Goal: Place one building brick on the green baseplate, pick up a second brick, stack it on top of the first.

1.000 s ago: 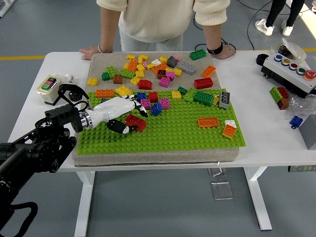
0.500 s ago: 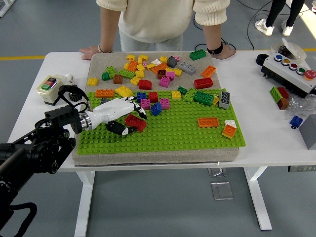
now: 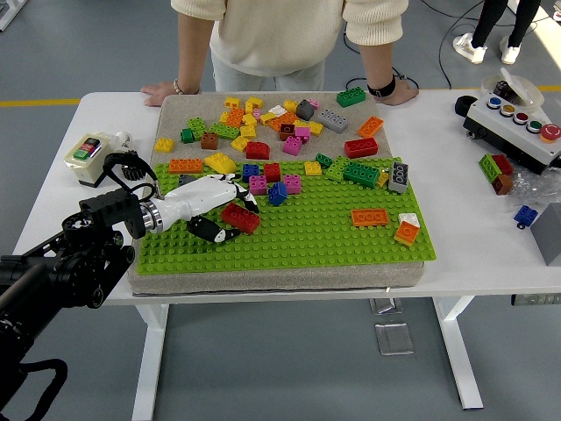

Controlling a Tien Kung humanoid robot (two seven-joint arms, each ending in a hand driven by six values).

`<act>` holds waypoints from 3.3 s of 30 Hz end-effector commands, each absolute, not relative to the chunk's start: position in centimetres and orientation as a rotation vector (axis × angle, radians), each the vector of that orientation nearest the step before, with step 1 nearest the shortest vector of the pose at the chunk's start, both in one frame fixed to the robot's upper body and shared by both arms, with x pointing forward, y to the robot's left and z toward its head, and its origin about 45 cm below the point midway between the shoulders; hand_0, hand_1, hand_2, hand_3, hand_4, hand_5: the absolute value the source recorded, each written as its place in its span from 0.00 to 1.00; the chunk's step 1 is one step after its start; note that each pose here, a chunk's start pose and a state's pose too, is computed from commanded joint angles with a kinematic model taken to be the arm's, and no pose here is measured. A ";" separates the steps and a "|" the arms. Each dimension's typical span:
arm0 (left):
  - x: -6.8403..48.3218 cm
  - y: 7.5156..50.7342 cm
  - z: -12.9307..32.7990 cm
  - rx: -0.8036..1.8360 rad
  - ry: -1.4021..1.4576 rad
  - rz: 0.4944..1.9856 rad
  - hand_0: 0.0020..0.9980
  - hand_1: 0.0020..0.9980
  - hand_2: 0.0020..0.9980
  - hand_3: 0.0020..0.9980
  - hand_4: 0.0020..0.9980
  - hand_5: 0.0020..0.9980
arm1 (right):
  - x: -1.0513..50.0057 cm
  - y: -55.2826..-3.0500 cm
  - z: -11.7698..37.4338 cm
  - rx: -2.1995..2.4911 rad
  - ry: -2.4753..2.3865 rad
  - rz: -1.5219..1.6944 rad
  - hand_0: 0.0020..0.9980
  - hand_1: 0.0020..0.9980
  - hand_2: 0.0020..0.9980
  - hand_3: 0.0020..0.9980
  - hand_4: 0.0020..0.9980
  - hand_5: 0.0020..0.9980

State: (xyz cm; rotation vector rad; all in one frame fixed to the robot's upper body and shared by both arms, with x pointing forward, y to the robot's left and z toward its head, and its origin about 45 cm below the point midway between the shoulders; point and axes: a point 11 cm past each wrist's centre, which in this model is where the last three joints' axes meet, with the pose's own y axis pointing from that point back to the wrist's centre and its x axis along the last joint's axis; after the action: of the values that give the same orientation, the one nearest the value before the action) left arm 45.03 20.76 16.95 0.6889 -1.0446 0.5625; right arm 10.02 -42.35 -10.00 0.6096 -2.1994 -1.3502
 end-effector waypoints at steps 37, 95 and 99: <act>44.9 20.2 16.6 0.683 -1.067 0.569 1.00 0.79 0.60 0.56 0.60 0.00 | 9.9 -42.3 -10.0 0.607 -2.200 -1.349 0.74 0.67 0.72 0.60 0.92 0.49; 42.2 21.8 18.4 0.619 -1.003 0.809 1.00 0.75 0.59 0.55 0.52 0.00 | 9.6 -43.8 -9.6 0.584 -2.238 -1.342 0.74 0.67 0.72 0.60 0.92 0.50; 41.7 21.8 17.8 0.638 -0.975 0.821 1.00 0.75 0.59 0.55 0.54 0.00 | 9.6 -44.0 -9.5 0.584 -2.241 -1.336 0.74 0.67 0.72 0.60 0.92 0.50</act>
State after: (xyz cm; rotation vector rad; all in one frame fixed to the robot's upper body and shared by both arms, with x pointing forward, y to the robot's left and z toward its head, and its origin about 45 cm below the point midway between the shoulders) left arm 41.69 21.78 17.78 0.6380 -0.9749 0.8206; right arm 9.57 -44.01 -9.51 0.5841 -2.2411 -1.3355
